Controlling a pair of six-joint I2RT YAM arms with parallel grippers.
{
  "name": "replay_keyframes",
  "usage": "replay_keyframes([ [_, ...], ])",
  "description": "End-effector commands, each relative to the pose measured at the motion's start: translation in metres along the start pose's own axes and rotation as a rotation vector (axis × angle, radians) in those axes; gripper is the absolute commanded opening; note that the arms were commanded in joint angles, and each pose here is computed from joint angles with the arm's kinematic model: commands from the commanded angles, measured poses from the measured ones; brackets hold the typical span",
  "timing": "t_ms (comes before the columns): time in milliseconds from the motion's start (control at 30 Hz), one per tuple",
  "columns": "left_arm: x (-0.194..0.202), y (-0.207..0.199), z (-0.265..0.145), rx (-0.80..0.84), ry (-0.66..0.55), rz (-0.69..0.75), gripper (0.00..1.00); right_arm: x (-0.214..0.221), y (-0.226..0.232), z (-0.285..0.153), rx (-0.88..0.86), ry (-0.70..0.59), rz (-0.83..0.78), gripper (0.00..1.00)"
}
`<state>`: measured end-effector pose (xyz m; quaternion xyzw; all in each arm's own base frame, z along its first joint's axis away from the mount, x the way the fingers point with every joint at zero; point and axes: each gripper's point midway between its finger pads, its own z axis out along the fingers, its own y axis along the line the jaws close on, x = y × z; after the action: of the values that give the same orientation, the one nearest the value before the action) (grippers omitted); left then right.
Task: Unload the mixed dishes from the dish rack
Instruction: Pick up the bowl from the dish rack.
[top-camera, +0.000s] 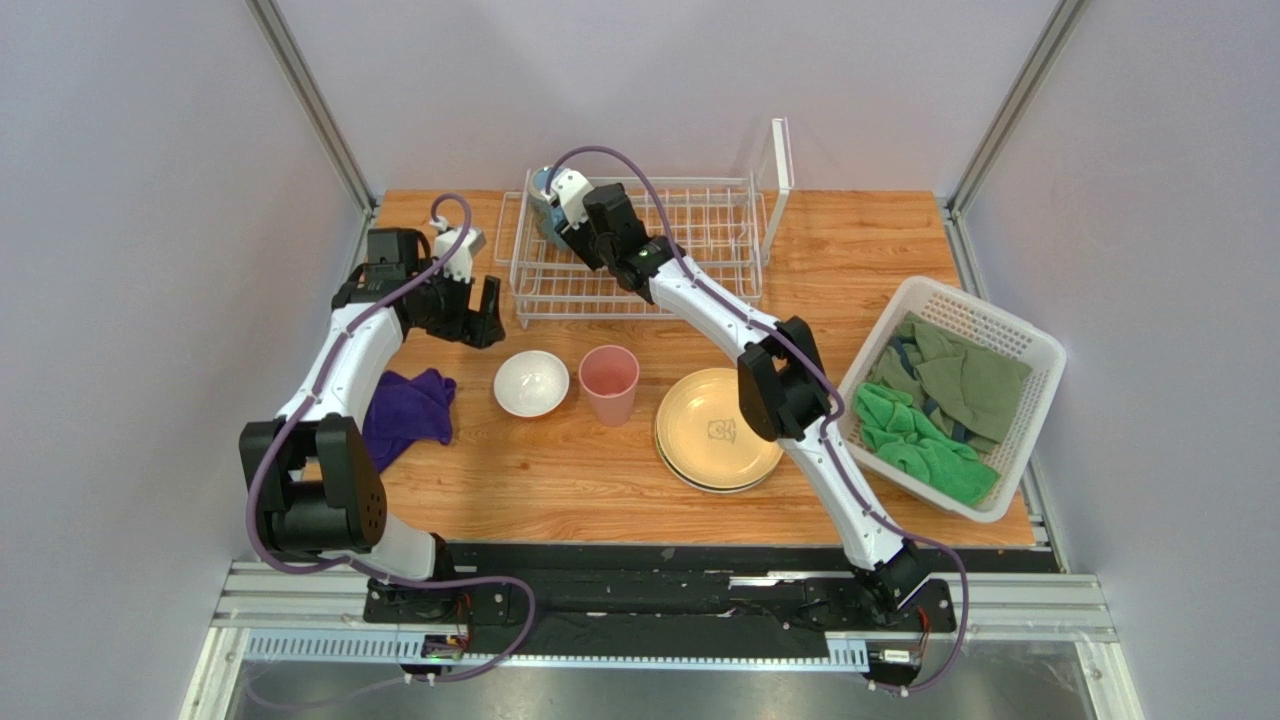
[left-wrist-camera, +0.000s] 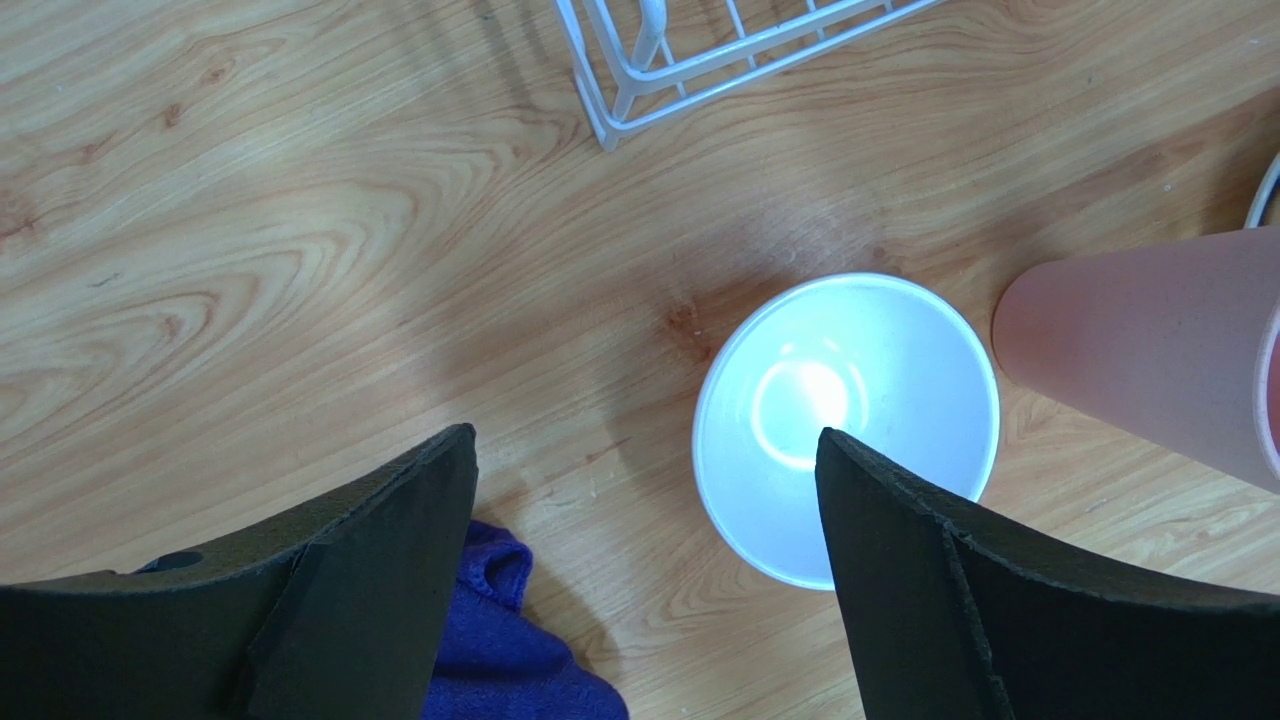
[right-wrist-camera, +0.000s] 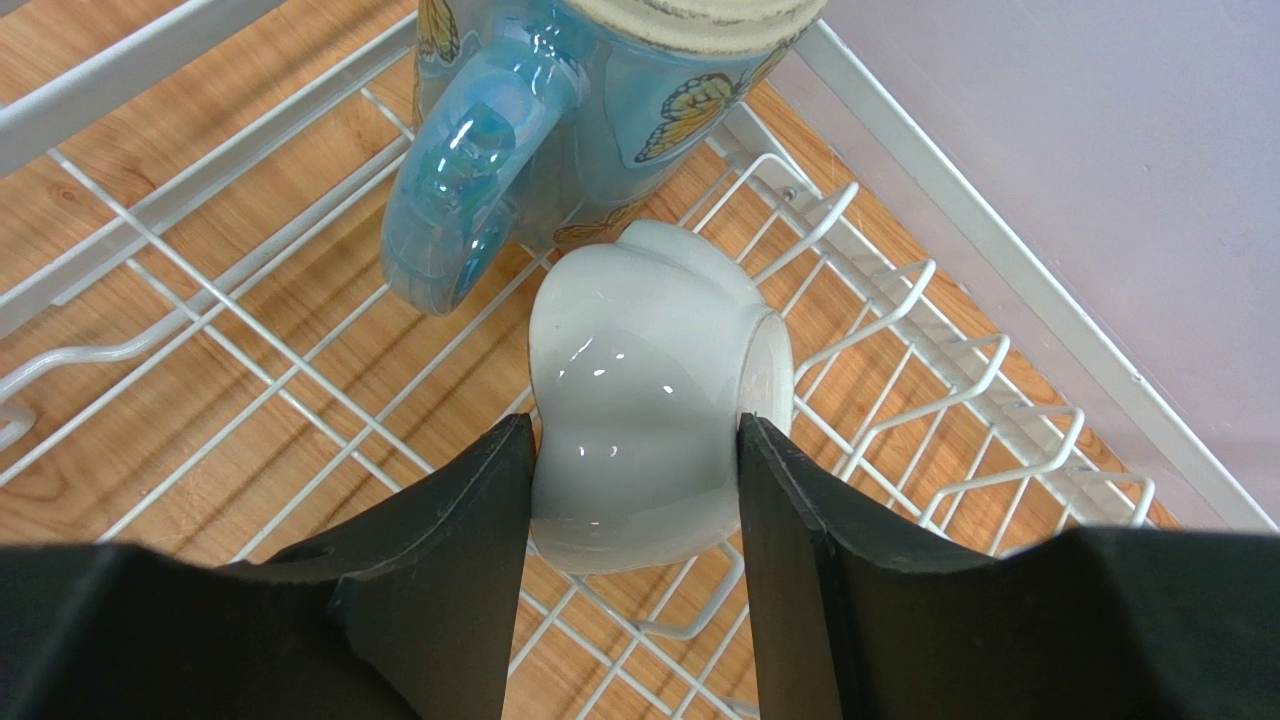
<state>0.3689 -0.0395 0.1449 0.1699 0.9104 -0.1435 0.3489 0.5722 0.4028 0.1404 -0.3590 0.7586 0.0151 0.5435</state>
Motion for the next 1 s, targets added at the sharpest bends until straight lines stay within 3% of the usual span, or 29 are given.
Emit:
replay_keyframes([
  [0, -0.024, -0.002, -0.018, -0.005, -0.073, 0.011, 0.91, -0.079, -0.027, -0.043, 0.051, -0.146, 0.048, 0.48],
  [600, -0.029, -0.007, -0.028, 0.001, -0.095, 0.026, 0.91, -0.096, -0.042, -0.063, 0.12, -0.161, 0.049, 0.46],
  [967, -0.056, -0.016, -0.046, 0.026, -0.186, 0.099, 0.9, -0.113, -0.048, -0.094, 0.07, -0.164, 0.139, 0.45],
])
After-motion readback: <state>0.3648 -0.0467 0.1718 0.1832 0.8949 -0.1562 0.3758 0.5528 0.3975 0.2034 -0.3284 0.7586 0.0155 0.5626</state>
